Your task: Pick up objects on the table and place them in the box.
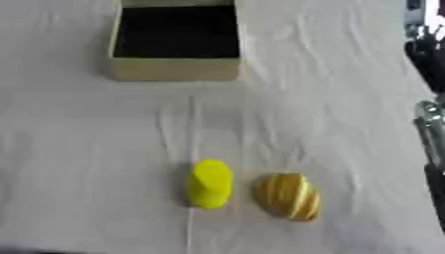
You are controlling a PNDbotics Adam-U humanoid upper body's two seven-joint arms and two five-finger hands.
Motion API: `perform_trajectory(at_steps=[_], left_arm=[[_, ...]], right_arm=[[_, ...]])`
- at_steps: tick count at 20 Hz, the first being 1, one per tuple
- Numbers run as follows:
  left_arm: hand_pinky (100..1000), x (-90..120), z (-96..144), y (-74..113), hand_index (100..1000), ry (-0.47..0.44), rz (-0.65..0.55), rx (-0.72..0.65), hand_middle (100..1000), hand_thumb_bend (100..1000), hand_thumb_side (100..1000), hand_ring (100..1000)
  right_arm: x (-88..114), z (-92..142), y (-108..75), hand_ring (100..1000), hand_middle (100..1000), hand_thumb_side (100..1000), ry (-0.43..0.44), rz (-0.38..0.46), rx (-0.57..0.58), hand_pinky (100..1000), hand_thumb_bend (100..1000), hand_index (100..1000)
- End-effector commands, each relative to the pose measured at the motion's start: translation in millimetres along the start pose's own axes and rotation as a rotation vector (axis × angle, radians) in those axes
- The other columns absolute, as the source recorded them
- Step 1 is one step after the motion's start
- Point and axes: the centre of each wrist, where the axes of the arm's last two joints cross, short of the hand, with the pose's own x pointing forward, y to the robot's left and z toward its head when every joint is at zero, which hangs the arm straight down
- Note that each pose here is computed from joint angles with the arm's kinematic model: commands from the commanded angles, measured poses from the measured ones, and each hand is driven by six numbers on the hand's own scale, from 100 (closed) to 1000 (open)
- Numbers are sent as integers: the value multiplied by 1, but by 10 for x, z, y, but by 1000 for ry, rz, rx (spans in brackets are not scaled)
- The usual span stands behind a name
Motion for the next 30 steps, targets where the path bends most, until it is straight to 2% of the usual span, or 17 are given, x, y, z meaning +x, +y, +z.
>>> perform_trajectory(at_steps=[1,4,6,11,14,17,24,30], left_arm=[[832,53,-80,16,845,-35,-1,-15,753,171,688,856],[832,53,-79,18,845,-34,-3,-17,754,171,688,856],[832,52,-76,26,845,-33,-7,-21,754,170,690,857],[832,48,-64,60,844,-29,-27,-40,754,168,691,857],[832,48,-62,72,845,-28,-35,-52,754,168,689,858],[831,54,-86,87,846,-39,-45,-71,755,169,680,857],[831,64,-114,93,845,-55,-51,-101,755,168,676,857],[831,58,-83,77,845,-39,-41,-102,755,164,683,858]], right_arm=[[49,-37,-23,728,839,562,-22,0,4,880,100,861],[49,-37,-40,730,840,560,-21,11,15,877,100,861],[54,-38,-94,733,839,546,-17,55,57,872,100,862],[95,-53,-355,747,843,528,-5,267,270,865,100,868],[123,-52,-492,757,846,561,16,386,404,859,100,874],[145,-45,-589,761,845,563,26,471,505,857,100,874],[137,81,-634,766,841,616,75,566,723,852,100,875],[115,178,-572,766,841,632,98,551,849,853,100,875]])
